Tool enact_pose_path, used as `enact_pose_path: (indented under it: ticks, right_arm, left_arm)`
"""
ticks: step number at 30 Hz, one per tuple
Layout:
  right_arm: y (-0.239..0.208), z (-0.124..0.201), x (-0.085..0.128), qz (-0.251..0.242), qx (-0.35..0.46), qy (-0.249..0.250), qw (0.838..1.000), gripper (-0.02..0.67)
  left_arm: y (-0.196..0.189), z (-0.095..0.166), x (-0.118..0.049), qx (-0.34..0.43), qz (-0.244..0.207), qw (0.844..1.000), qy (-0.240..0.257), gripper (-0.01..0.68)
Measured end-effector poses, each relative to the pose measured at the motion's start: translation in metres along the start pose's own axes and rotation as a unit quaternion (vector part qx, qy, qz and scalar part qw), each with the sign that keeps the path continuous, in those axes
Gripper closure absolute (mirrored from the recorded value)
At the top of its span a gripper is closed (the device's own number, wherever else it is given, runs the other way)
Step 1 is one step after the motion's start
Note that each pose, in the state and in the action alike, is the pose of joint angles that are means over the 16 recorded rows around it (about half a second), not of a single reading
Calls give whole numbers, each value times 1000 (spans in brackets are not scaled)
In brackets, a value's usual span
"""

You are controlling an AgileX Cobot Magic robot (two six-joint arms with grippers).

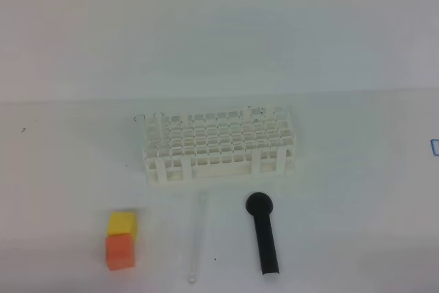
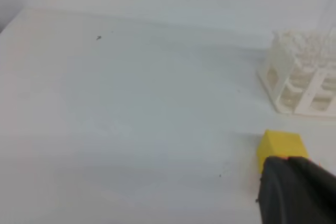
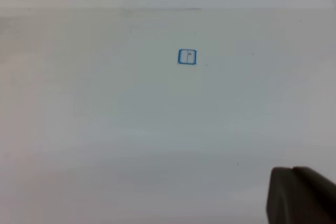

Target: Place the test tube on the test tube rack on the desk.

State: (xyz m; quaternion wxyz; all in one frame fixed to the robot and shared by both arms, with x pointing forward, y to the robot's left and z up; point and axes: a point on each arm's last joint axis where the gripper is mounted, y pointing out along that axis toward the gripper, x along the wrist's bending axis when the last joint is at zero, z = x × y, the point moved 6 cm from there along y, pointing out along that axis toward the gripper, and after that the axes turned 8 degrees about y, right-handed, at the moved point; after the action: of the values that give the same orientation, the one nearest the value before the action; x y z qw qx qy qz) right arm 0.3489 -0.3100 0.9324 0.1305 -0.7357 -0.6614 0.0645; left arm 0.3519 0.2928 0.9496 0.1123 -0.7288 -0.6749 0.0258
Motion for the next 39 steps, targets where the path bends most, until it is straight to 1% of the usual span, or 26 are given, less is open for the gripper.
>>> enact_pose_path:
  ticks: [7, 10, 13, 16, 19, 23, 28, 31, 33, 35, 36, 37, 39]
  right_arm:
    - [0, 0, 0, 0, 0, 0, 1000, 650]
    - [0, 0, 0, 0, 0, 0, 1000, 650]
    - [0, 0, 0, 0, 0, 0, 1000, 650]
    - [0, 0, 0, 0, 0, 0, 1000, 650]
    - [0, 0, 0, 0, 0, 0, 1000, 650]
    - [0, 0, 0, 0, 0, 0, 1000, 650]
    - [0, 0, 0, 0, 0, 0, 1000, 650]
    - [0, 0, 0, 0, 0, 0, 1000, 650]
    - [0, 0, 0, 0, 0, 0, 1000, 650]
    - [0, 0, 0, 0, 0, 0, 1000, 650]
    - [0, 0, 0, 0, 0, 0, 1000, 650]
    - [0, 0, 0, 0, 0, 0, 1000, 650]
    - [0, 0, 0, 0, 0, 0, 1000, 650]
  left_arm:
    - [0, -11, 0, -38, 1, 997, -60, 674]
    - [-1, -19, 1, -64, 2, 992, -104, 674]
    - [-3, -28, 4, -93, 1, 984, -149, 674]
    - [-4, -35, 7, -121, 0, 974, -193, 674]
    - [-7, -43, 11, -148, -1, 960, -238, 674]
    - [-11, -53, 18, -190, -4, 934, -303, 674]
    - [-17, -63, 28, -234, -11, 902, -364, 674]
    - [-19, -65, 32, -248, -9, 882, -401, 674]
    - [-18, -64, 33, -247, -5, 872, -422, 674]
    - [-17, -63, 31, -238, 1, 867, -438, 674]
    - [-17, -62, 29, -232, 5, 867, -441, 674]
    - [-16, -62, 27, -223, 10, 869, -442, 674]
    - [-15, -62, 22, -203, 20, 878, -433, 674]
